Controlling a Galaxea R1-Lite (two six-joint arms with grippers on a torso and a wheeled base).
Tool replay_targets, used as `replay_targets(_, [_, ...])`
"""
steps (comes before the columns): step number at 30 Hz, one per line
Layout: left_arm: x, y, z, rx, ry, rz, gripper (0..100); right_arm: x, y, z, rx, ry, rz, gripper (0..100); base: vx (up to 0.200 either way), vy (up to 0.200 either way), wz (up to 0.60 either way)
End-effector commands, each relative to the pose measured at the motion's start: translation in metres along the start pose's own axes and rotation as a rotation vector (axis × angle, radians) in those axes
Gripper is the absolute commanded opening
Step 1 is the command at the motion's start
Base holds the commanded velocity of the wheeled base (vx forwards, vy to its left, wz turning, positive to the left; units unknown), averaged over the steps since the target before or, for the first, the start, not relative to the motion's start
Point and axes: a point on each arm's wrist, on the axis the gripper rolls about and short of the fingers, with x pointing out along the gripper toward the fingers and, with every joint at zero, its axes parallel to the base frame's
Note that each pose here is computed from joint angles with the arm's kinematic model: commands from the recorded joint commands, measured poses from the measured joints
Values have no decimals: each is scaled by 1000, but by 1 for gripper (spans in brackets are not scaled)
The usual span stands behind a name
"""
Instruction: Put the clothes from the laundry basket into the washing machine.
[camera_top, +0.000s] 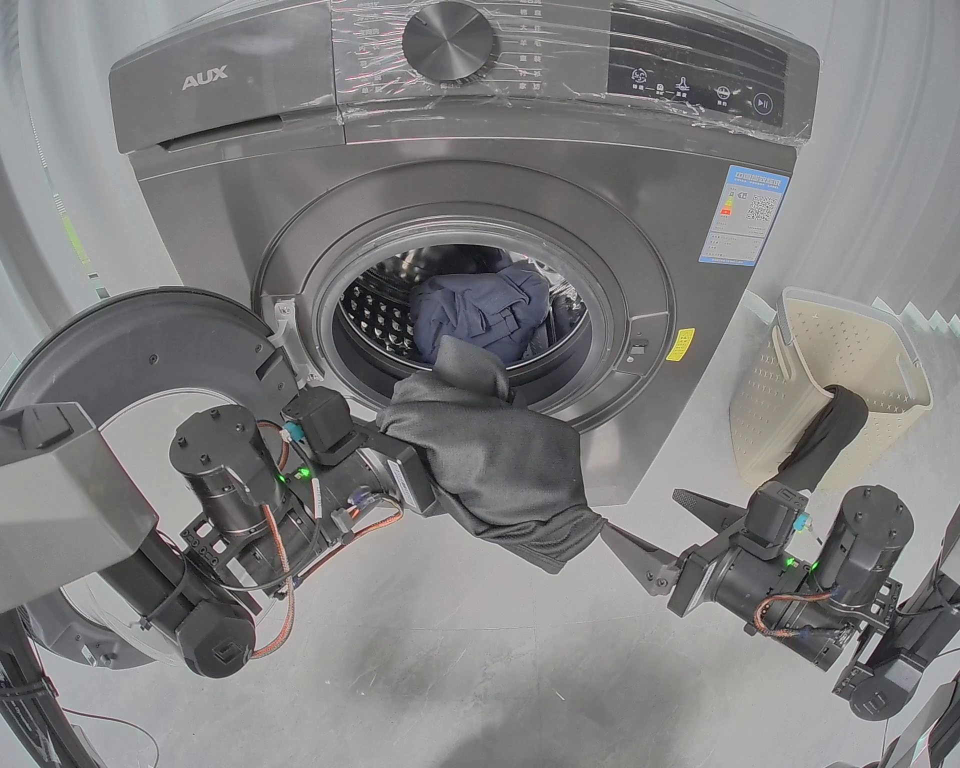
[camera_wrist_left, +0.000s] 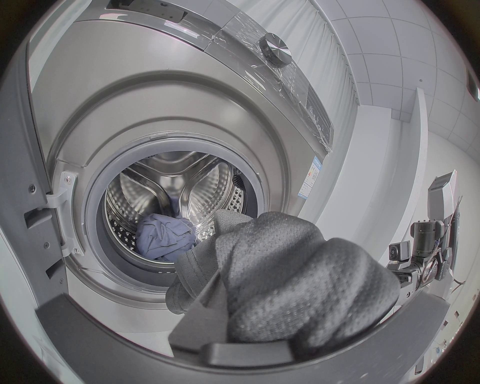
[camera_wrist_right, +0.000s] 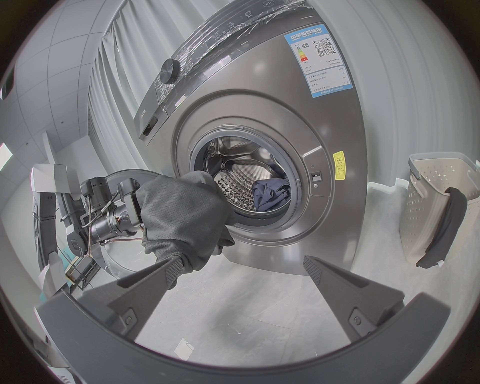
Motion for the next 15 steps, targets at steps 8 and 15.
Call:
replay_targets(8, [-1,-1,2,0,-4,0,0,2,1,1,1,-6,2,100,0,0,0])
replay_targets(15, [-1,-1,2,0,-5,2,0,2,1,2,2,-9,1,100,0,0,0])
